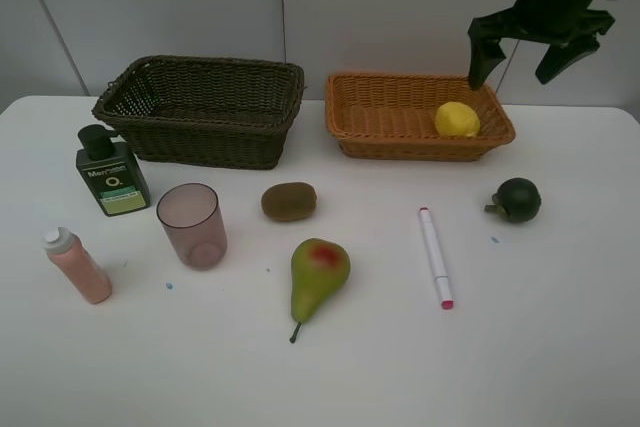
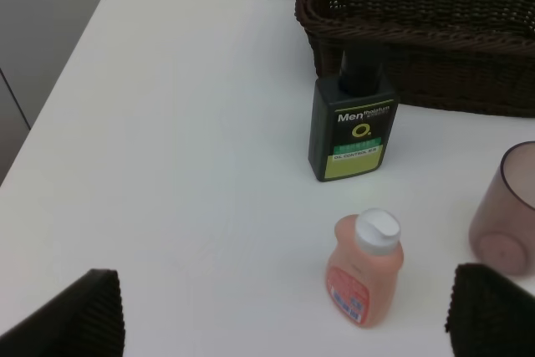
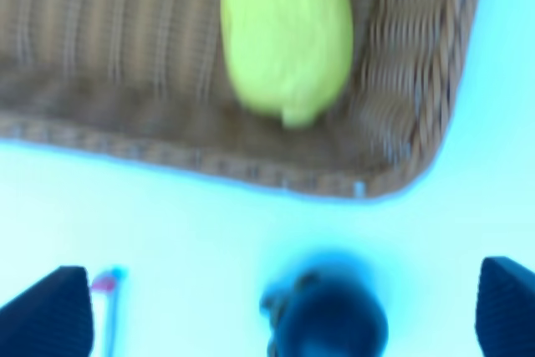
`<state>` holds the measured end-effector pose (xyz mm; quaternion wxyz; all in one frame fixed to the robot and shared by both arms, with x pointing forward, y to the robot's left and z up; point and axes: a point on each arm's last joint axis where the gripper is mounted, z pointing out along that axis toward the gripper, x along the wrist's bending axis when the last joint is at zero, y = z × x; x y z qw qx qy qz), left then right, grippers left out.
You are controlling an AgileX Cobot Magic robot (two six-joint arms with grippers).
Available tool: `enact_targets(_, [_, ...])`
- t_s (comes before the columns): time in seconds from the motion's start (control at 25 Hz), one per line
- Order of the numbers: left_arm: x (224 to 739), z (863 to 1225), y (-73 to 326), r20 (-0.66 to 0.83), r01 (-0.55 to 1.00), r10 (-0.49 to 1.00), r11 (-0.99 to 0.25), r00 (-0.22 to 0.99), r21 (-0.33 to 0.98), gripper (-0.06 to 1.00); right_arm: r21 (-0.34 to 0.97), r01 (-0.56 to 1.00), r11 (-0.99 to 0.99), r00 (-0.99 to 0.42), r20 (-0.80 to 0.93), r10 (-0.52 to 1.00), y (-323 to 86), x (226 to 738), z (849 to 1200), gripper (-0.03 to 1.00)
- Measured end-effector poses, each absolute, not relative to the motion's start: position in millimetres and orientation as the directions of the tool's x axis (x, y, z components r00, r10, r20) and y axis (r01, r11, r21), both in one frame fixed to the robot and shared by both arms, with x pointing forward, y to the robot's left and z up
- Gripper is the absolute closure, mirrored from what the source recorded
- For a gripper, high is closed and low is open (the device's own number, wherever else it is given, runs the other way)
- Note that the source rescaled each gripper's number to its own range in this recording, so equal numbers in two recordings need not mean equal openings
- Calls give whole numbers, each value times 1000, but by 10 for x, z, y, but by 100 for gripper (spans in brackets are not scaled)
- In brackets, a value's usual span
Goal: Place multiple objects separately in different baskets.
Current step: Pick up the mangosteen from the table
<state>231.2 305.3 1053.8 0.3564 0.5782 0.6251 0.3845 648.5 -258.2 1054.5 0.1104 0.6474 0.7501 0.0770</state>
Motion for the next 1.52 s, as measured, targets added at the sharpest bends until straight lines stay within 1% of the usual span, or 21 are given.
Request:
enact_targets(0.12, [2312, 10538, 3053, -1, 449, 997, 36, -77, 893, -5, 267, 953, 145, -135, -56, 989, -2581, 6412, 10639, -3])
enact_targets(0.24, [2312, 10538, 3053, -1, 449, 997, 36, -77, 893, -5, 245, 960, 137, -130, -45, 990, -2583, 6320, 10623, -3])
enact_targets(0.4, [2312, 10538, 3053, -1, 449, 997, 36, -77, 893, -5, 155, 980, 129, -121, -54, 991, -2610, 6197, 10387, -3])
enact_targets(0.52, [2312, 10538, 3053, -1, 449, 997, 36, -77, 893, -5, 75, 989, 125, -122, -52, 991, -2623, 6073, 10081, -3])
enact_targets(0.64, [2312, 10538, 3053, -1, 449, 997, 36, -77, 893, -5, 93, 990, 109, -105, -47, 993, -2635, 6009, 9812, -3])
enact_targets(0.8, [2312, 10538, 3053, -1, 449, 997, 36, -77, 893, -5, 136, 987, 87, -82, -42, 996, -2722, 5943, 9553, -1])
enact_targets(0.92, [2312, 10538, 3053, -1, 449, 997, 36, -77, 893, -5, 157, 985, 67, -61, -41, 997, -2810, 5910, 9446, 0])
enact_targets(1.16, [2312, 10538, 3053, -1, 449, 997, 36, -77, 893, -5, 182, 983, 20, -12, -44, 999, -3004, 5906, 9360, 1])
enact_targets(1.52, [2312, 10538, 3053, -1, 449, 997, 36, -77, 893, -5, 148, 989, 20, -14, -40, 999, -3010, 5962, 9091, 1])
